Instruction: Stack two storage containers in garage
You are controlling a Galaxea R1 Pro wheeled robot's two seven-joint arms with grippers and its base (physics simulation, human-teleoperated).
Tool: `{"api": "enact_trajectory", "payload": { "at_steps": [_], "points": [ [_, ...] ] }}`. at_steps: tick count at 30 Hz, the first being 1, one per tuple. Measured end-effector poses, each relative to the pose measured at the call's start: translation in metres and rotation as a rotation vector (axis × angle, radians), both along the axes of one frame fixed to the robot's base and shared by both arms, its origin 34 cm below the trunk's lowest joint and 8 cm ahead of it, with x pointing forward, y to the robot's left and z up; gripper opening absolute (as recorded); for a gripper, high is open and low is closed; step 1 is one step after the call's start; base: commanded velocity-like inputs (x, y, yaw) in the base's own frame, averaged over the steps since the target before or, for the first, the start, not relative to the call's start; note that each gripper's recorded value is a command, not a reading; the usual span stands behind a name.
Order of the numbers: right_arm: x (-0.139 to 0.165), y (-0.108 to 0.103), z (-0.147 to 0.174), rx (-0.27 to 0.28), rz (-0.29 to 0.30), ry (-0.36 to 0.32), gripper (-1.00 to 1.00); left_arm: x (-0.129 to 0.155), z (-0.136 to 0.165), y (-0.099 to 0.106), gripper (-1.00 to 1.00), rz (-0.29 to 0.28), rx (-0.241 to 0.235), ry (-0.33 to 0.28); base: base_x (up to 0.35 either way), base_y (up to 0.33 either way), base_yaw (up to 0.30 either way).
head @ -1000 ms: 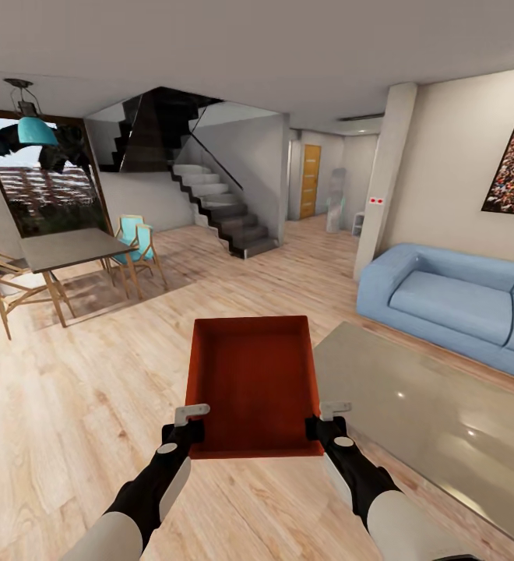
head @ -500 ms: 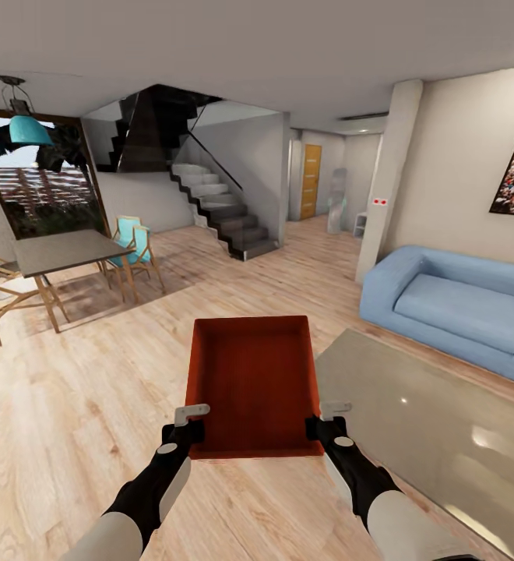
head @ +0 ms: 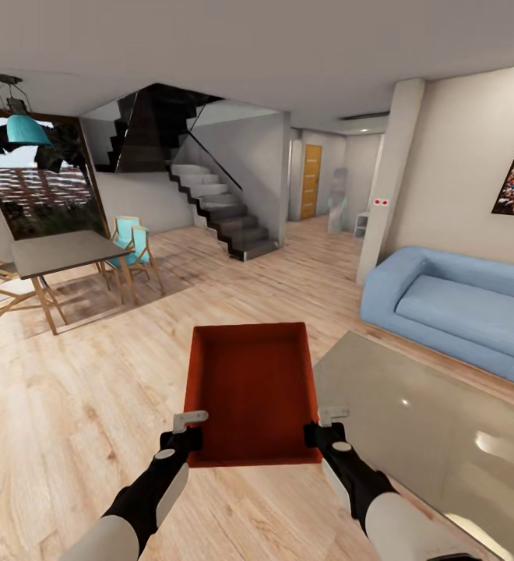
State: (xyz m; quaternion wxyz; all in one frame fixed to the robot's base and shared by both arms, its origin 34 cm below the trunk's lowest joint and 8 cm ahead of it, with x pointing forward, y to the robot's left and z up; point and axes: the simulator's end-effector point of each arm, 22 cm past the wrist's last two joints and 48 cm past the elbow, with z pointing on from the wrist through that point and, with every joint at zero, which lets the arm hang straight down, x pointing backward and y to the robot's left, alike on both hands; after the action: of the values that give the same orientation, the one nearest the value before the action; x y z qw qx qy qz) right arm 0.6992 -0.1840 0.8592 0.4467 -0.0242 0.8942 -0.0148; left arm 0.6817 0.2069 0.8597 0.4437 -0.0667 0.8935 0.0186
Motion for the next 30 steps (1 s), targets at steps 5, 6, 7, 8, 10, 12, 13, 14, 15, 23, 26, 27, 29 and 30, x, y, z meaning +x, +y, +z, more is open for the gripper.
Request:
{"api": "enact_trajectory", "payload": {
  "at_steps": [5, 6, 7, 8, 10, 12, 13, 14, 15, 23, 26, 27, 29, 30],
  "points": [
    [-0.0039, 0.0001, -0.0051, -0.002, 0.000, 0.014, -1.00, -0.0038, -0.0055, 0.0001, -1.00, 0.000, -0.003, 0.014, 0.000, 0.000, 0.000],
    [-0.0041, 0.0003, -0.0053, -0.002, 0.000, 0.015, -1.00, -0.0039, -0.0058, 0.0001, -1.00, 0.000, -0.004, 0.015, 0.000, 0.000, 0.065],
    [-0.0042, 0.0001, -0.0055, -0.002, 0.000, 0.016, -1.00, -0.0042, -0.0060, 0.0000, -1.00, 0.000, -0.004, 0.015, 0.000, 0.000, 0.136],
    [-0.0042, -0.0001, -0.0056, -0.002, 0.000, 0.016, -1.00, -0.0042, -0.0061, -0.0002, -1.00, 0.000, -0.005, 0.016, 0.000, 0.000, 0.185],
    [-0.0042, 0.0004, -0.0055, -0.002, 0.000, 0.016, -1.00, -0.0042, -0.0061, 0.0002, -1.00, 0.001, -0.005, 0.015, 0.000, 0.000, 0.226],
    [-0.0042, 0.0006, -0.0055, -0.002, 0.000, 0.016, -1.00, -0.0042, -0.0061, 0.0004, -1.00, 0.001, -0.005, 0.016, 0.000, 0.000, 0.253],
    [-0.0042, 0.0007, -0.0055, -0.002, 0.000, 0.016, -1.00, -0.0042, -0.0061, 0.0005, -1.00, 0.001, -0.005, 0.015, 0.000, 0.000, 0.263],
    [-0.0042, 0.0008, -0.0055, -0.002, 0.000, 0.016, -1.00, -0.0042, -0.0061, 0.0006, -1.00, 0.001, -0.006, 0.015, 0.000, 0.000, 0.266],
    [-0.0042, 0.0009, -0.0055, -0.002, 0.000, 0.016, -1.00, -0.0042, -0.0061, 0.0007, -1.00, 0.001, -0.006, 0.015, 0.000, 0.000, 0.268],
    [-0.0036, -0.0032, -0.0053, -0.004, 0.001, 0.015, -1.00, -0.0039, -0.0051, -0.0028, -1.00, -0.001, 0.004, 0.013, 0.000, 0.000, 0.271],
    [-0.0036, -0.0034, -0.0054, -0.004, 0.000, 0.015, -1.00, -0.0039, -0.0051, -0.0030, -1.00, -0.001, 0.005, 0.013, 0.000, 0.000, 0.271],
    [-0.0036, -0.0034, -0.0054, -0.004, 0.000, 0.015, -1.00, -0.0039, -0.0052, -0.0030, -1.00, -0.001, 0.004, 0.013, 0.000, 0.000, 0.271],
    [-0.0036, -0.0034, -0.0054, -0.004, 0.000, 0.015, -1.00, -0.0039, -0.0052, -0.0030, -1.00, -0.001, 0.004, 0.013, 0.000, 0.000, 0.271],
    [-0.0036, -0.0034, -0.0054, -0.004, 0.000, 0.015, -1.00, -0.0040, -0.0053, -0.0030, -1.00, -0.001, 0.004, 0.013, 0.000, 0.000, 0.271]
  ]
}}
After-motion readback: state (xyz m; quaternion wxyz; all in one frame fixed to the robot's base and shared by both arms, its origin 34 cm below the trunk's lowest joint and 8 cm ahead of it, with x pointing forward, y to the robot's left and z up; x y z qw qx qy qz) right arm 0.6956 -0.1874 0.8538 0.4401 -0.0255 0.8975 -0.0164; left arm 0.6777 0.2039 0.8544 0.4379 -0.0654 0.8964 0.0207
